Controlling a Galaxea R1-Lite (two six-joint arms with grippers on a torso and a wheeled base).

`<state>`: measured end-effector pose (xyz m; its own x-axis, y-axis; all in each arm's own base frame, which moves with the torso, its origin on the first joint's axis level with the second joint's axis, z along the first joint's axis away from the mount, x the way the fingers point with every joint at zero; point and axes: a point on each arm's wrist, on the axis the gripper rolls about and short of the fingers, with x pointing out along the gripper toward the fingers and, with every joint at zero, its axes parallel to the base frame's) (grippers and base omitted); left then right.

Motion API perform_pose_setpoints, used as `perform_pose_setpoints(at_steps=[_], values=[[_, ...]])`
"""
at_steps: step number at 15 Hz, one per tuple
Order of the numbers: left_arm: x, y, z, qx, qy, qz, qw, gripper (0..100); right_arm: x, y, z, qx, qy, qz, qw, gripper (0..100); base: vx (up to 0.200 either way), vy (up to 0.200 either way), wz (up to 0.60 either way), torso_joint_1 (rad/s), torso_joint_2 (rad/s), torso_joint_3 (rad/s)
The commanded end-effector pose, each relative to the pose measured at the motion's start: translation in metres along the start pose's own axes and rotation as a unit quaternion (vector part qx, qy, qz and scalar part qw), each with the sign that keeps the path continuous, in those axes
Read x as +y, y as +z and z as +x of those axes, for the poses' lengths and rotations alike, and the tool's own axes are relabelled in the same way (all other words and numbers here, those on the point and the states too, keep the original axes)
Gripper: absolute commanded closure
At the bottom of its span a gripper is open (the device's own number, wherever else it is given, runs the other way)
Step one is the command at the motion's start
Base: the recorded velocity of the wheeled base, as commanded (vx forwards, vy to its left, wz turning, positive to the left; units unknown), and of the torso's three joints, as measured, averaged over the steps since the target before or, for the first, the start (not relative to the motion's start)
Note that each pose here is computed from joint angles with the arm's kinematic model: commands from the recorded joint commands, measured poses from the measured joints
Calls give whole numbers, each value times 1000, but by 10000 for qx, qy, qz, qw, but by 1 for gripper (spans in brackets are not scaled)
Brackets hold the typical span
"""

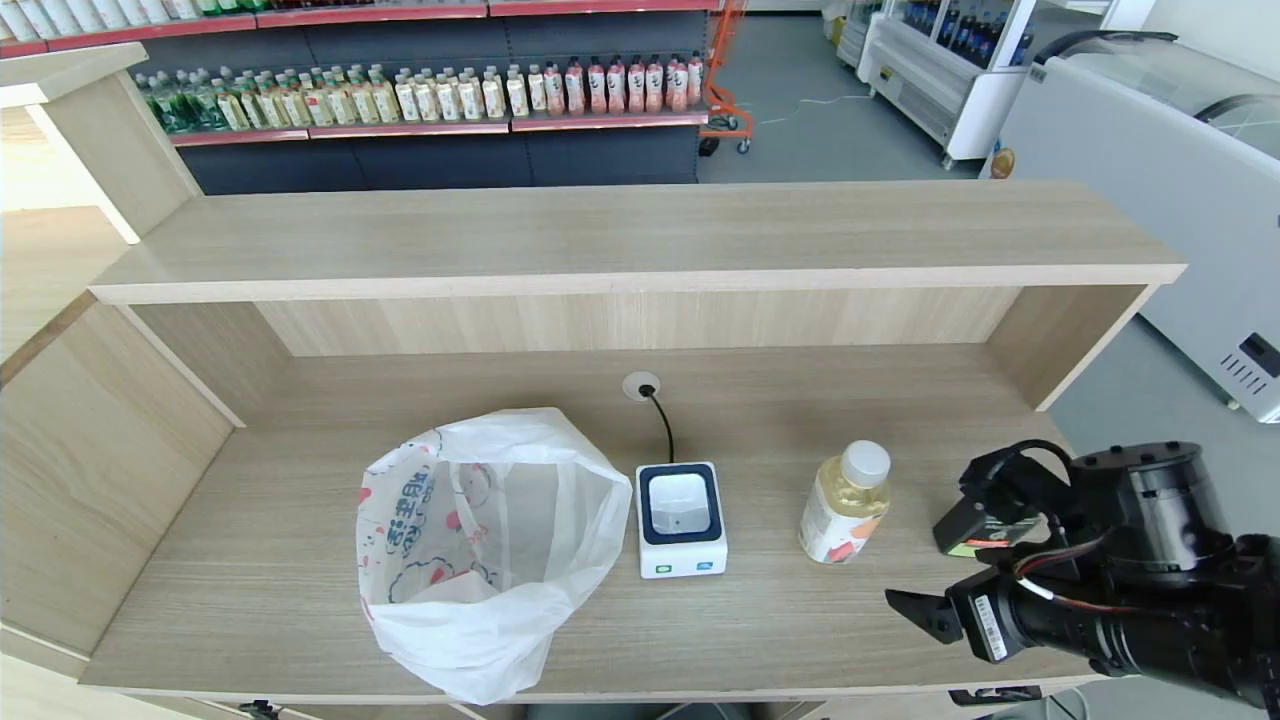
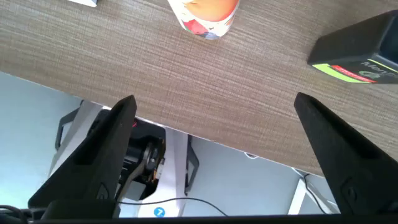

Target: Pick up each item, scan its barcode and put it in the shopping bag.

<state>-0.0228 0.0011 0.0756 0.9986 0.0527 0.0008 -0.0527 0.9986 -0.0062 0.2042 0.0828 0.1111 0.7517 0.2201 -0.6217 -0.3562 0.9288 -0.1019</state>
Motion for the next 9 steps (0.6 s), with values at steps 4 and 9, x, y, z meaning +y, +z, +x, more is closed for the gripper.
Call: perform_pose_setpoints(at_steps=[4,9], values=[[0,0,0,-3,5,0,10000,0,18,3,36,149,-151,-294,9993,0,0,0,0,0,0,0],[0,0,0,-3,5,-8,10000,0,18,17,45,-28,-218,-271,9994,0,0,0,0,0,0,0]])
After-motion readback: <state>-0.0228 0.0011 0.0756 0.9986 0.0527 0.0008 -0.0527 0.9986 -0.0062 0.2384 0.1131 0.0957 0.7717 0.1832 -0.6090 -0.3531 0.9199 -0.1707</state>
